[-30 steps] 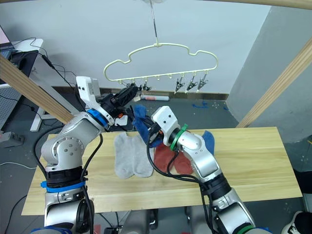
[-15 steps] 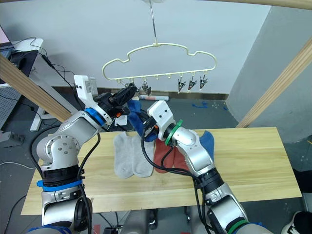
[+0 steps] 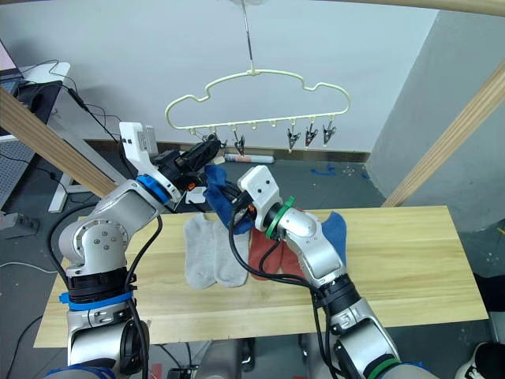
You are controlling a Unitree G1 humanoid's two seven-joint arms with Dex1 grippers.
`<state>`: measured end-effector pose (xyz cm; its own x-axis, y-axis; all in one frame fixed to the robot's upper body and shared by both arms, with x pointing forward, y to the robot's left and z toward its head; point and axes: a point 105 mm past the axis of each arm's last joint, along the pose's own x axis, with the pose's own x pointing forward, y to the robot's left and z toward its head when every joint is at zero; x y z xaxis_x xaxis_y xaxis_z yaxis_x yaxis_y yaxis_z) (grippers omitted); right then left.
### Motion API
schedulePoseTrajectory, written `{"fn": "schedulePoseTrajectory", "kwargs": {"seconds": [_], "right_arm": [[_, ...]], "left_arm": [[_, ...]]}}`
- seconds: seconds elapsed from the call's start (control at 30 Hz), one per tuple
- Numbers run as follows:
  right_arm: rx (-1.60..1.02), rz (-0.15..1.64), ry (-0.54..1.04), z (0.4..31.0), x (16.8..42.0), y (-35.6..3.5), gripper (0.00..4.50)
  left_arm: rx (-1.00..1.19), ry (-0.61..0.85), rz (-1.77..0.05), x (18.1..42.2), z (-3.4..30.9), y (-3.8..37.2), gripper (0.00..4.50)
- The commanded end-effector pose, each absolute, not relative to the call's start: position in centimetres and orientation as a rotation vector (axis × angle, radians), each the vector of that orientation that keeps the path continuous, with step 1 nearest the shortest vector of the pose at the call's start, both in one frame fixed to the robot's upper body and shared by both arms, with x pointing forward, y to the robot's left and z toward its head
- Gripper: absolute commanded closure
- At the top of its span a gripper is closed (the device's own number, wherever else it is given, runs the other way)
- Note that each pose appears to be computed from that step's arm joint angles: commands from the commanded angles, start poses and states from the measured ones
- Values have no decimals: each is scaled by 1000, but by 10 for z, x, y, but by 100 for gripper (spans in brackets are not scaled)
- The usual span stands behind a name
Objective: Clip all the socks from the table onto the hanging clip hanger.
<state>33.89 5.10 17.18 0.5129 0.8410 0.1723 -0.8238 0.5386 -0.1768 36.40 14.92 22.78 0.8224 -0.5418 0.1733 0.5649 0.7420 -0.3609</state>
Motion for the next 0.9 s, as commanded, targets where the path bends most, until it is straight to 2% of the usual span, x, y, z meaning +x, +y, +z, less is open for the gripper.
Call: {"fn": "schedulePoseTrajectory", "kwargs": {"seconds": [0.03, 0.4, 0.9], "right_arm": [[-28, 1012, -272, 182, 339, 54, 450], [45, 1006, -253, 191, 351, 50, 450], [56, 1013, -274, 198, 353, 54, 450]], "left_arm": [[-411, -106, -625, 357, 240, 152, 421], [-408, -99, -634, 356, 238, 152, 421], [-419, -82, -624, 355, 235, 151, 421]]}}
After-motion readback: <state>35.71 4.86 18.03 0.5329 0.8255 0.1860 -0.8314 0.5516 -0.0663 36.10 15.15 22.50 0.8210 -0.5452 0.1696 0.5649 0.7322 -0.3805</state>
